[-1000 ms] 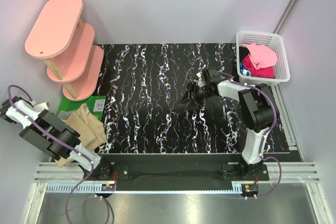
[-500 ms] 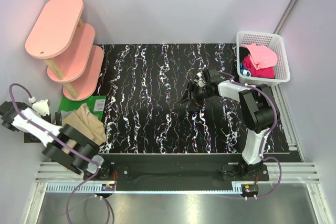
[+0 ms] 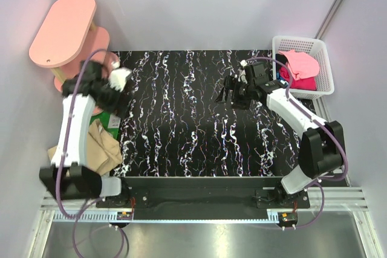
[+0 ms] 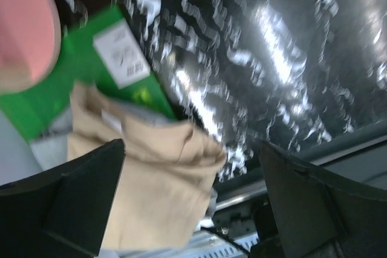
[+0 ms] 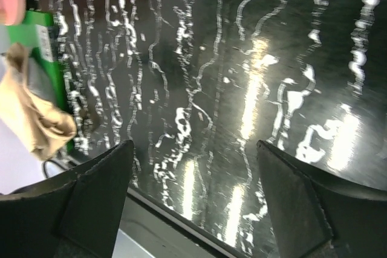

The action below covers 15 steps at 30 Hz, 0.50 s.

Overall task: Fold and stack the t-shirts
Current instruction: Neatly place the folded tshirt to the corner

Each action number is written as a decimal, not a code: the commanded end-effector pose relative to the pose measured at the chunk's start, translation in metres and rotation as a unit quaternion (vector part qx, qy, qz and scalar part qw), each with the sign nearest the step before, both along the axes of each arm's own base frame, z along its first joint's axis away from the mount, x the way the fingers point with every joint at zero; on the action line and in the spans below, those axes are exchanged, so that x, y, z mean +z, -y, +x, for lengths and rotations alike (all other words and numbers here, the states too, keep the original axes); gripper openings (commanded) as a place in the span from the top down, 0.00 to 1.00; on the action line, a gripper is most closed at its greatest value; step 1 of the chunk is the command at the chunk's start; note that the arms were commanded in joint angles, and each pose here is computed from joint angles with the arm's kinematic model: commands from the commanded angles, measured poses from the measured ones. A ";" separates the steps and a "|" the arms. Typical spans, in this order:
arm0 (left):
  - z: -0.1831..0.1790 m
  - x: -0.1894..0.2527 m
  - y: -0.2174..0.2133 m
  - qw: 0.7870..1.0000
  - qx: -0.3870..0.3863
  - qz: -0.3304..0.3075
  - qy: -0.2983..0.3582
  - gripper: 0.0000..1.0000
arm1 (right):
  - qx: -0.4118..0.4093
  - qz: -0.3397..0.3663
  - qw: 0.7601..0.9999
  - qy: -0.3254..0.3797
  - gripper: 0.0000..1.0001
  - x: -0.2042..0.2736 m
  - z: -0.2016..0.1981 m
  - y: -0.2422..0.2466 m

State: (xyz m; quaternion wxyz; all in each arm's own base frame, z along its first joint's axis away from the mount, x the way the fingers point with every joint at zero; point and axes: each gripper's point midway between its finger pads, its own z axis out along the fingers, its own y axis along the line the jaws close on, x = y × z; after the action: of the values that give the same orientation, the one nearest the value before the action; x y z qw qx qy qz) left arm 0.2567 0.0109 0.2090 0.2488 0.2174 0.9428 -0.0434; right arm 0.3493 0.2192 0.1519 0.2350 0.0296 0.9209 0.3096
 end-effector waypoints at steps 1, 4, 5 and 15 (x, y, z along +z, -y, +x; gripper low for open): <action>0.072 0.021 0.055 0.999 0.023 -0.022 0.033 0.01 | -0.026 -0.063 0.997 0.034 0.08 0.015 0.001 0.025; 0.096 0.017 0.091 0.999 0.003 -0.008 0.037 0.01 | -0.035 -0.078 0.996 0.038 0.06 0.020 0.001 0.032; 0.102 0.016 0.100 0.999 0.007 -0.013 0.040 0.01 | -0.034 -0.079 0.995 0.042 0.05 0.022 0.000 0.032; 0.121 0.001 0.162 0.997 -0.007 -0.066 0.046 0.01 | -0.038 -0.075 0.994 0.075 0.04 0.049 0.004 0.033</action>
State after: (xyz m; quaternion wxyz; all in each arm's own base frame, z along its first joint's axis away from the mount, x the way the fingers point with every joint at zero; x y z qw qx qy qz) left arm 0.3580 -0.1427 0.1892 0.2496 0.2438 0.9333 -0.0844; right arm 0.3453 0.1859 0.1636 0.2685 0.0359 0.9355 0.2269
